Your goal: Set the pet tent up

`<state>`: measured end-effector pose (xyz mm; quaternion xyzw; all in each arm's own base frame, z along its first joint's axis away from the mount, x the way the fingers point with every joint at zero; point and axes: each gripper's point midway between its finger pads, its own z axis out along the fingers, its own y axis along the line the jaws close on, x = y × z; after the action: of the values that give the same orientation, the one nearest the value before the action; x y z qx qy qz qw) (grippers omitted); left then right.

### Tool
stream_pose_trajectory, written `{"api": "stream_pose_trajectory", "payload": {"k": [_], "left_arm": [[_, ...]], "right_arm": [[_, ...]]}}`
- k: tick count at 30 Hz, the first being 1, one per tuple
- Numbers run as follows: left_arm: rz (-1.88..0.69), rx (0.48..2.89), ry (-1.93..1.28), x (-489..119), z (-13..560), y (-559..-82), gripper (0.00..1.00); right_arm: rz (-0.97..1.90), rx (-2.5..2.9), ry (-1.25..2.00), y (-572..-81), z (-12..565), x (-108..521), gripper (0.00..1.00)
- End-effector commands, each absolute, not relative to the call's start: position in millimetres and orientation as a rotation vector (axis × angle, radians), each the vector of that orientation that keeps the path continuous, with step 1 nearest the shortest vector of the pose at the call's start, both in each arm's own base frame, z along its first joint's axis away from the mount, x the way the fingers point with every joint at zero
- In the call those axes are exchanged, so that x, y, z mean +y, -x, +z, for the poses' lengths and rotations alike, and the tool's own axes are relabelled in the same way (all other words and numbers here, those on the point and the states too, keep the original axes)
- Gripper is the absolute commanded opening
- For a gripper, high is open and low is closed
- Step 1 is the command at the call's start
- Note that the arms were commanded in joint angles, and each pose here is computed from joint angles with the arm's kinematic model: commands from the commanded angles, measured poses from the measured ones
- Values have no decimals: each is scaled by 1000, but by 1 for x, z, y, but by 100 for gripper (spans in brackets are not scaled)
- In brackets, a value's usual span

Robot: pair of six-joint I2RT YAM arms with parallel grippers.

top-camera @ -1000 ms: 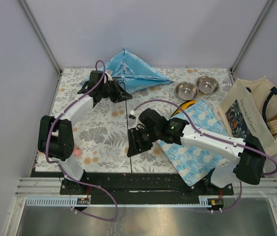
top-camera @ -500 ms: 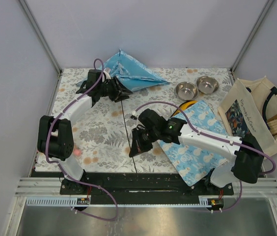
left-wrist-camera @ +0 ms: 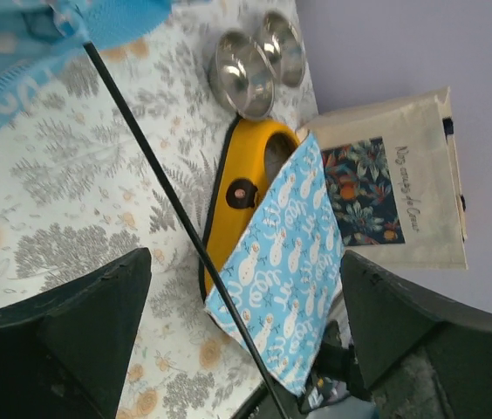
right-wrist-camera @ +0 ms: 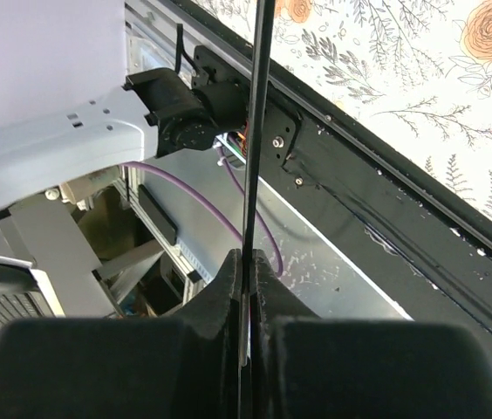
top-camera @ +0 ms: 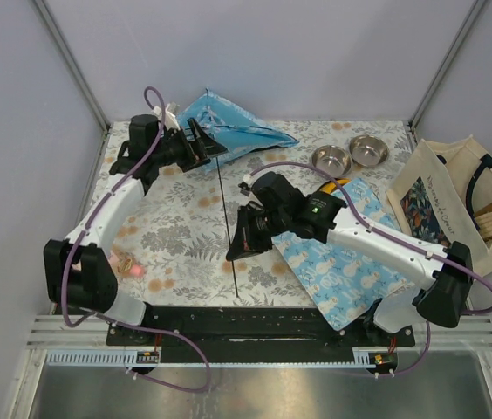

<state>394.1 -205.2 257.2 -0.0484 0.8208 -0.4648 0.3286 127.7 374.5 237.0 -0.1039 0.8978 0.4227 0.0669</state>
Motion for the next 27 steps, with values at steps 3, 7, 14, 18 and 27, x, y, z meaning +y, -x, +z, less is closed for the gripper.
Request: {"api": "stream_pose_trajectory", "payload": {"k": [3,7,14,18,27], "left_arm": [[-914,1837,110,-149,331,-376,93],[-721,1728,175,-116,320,-365,89],[-792,1603,271,-113,234,-366,69],[-801,1489,169,-126,226,-374,62],[-613,1499,99,-115,214,-412,71]], "right_arm": [[1343,2559,171,-154,287,380,0],[1373,2505,127,-163,309,382,0],[1410,2382,97,-182,353,389,0],[1444,2334,96,-194,372,398,0],[1492,2322,59,-218,385,407,0]]}}
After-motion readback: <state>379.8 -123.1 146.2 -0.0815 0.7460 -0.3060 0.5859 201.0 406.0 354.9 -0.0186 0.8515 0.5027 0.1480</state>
